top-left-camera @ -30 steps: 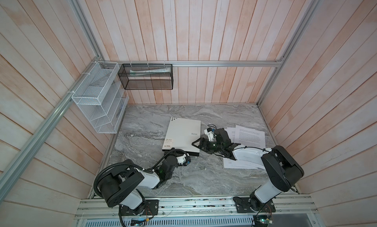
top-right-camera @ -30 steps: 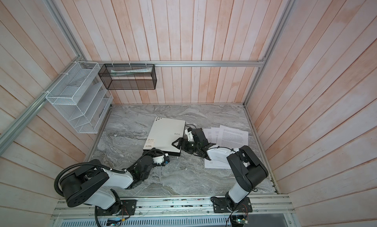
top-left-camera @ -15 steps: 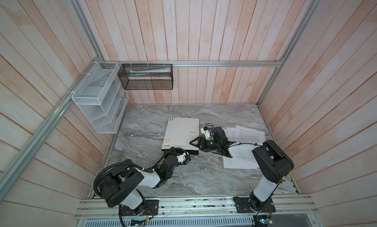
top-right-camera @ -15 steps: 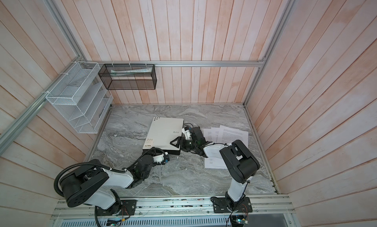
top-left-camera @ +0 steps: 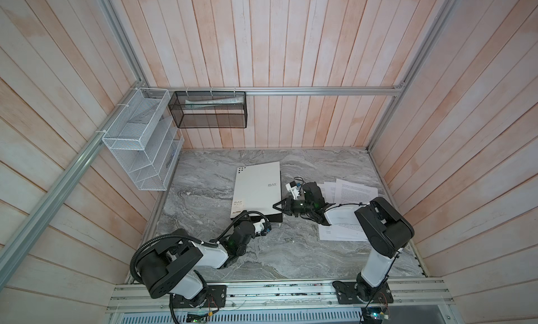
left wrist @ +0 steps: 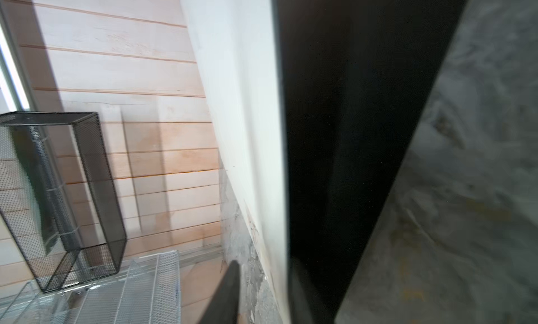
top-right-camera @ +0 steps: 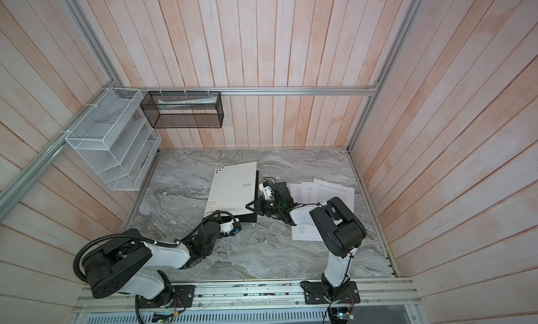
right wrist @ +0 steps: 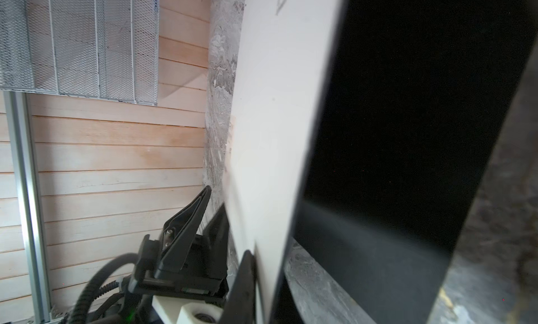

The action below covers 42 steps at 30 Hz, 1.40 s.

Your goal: Put the files into the folder

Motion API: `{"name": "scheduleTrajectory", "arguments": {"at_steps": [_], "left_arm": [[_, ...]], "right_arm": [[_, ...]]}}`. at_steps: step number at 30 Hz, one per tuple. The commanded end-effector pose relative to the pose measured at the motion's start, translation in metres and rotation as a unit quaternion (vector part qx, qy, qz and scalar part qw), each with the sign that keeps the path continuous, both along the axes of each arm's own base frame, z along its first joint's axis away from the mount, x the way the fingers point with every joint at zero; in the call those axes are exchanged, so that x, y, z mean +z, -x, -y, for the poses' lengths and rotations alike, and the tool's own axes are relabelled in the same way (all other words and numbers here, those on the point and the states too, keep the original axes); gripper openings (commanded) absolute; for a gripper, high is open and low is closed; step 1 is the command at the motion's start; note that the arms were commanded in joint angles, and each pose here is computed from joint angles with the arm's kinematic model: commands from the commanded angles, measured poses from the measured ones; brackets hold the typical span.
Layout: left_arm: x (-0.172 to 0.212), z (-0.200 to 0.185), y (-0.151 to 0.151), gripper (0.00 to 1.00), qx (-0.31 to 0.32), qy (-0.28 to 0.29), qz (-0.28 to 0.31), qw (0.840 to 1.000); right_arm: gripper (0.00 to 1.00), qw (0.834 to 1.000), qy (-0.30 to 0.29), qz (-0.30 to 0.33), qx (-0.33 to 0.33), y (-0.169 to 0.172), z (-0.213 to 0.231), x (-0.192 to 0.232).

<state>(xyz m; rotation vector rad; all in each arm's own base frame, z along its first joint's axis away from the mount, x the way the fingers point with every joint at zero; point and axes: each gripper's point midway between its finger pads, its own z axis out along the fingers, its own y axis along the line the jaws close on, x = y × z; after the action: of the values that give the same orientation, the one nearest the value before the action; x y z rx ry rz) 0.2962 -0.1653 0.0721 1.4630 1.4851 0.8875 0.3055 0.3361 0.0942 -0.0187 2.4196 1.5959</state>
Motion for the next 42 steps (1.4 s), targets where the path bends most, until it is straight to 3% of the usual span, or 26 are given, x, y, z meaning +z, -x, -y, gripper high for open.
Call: {"name": "scheduleTrajectory", "arguments": {"at_steps": [1, 5, 9, 15, 18, 21, 25, 30, 33, 40, 42], "left_arm": [[0.032, 0.007, -0.001, 0.59, 0.015, 0.036, 0.008, 0.999], [0.056, 0.009, 0.013, 0.8, 0.01, 0.056, -0.013, 0.998], [0.078, -0.001, 0.017, 0.88, 0.048, 0.102, -0.035, 0.993], [0.093, -0.026, 0.003, 0.95, 0.142, 0.232, -0.099, 0.957], [0.09, -0.039, -0.007, 0.96, 0.184, 0.283, -0.132, 0.932], [0.082, -0.054, -0.021, 0.95, 0.231, 0.34, -0.179, 0.894], [0.072, -0.06, -0.034, 0.95, 0.274, 0.421, -0.268, 0.822], [0.069, -0.045, -0.041, 0.96, 0.251, 0.482, -0.325, 0.774], [0.059, -0.037, -0.045, 0.96, 0.254, 0.509, -0.375, 0.732], [0.035, -0.029, -0.047, 0.98, 0.247, 0.593, -0.481, 0.597], [0.032, -0.026, -0.046, 0.99, 0.234, 0.611, -0.496, 0.571]], "right_arm": [[0.03, 1.0, 0.006, 0.015, 0.0, -0.005, -0.002, 0.003], [0.01, 0.999, 0.026, 0.026, -0.012, -0.007, 0.003, 0.007], [0.0, 0.999, 0.037, 0.033, -0.02, -0.006, 0.009, 0.014], [0.0, 0.996, 0.065, 0.054, -0.029, -0.002, 0.021, 0.036], [0.0, 0.994, 0.08, 0.071, -0.032, -0.001, 0.026, 0.052], [0.0, 0.991, 0.1, 0.082, -0.029, 0.001, 0.031, 0.065], [0.0, 0.987, 0.121, 0.105, -0.008, 0.003, 0.034, 0.086], [0.0, 0.982, 0.154, 0.113, 0.008, 0.005, 0.039, 0.104], [0.0, 0.982, 0.151, 0.117, 0.007, 0.007, 0.039, 0.115], [0.0, 0.984, 0.136, 0.118, -0.003, 0.009, 0.036, 0.118], [0.0, 0.984, 0.133, 0.119, -0.005, 0.01, 0.033, 0.117]]}}
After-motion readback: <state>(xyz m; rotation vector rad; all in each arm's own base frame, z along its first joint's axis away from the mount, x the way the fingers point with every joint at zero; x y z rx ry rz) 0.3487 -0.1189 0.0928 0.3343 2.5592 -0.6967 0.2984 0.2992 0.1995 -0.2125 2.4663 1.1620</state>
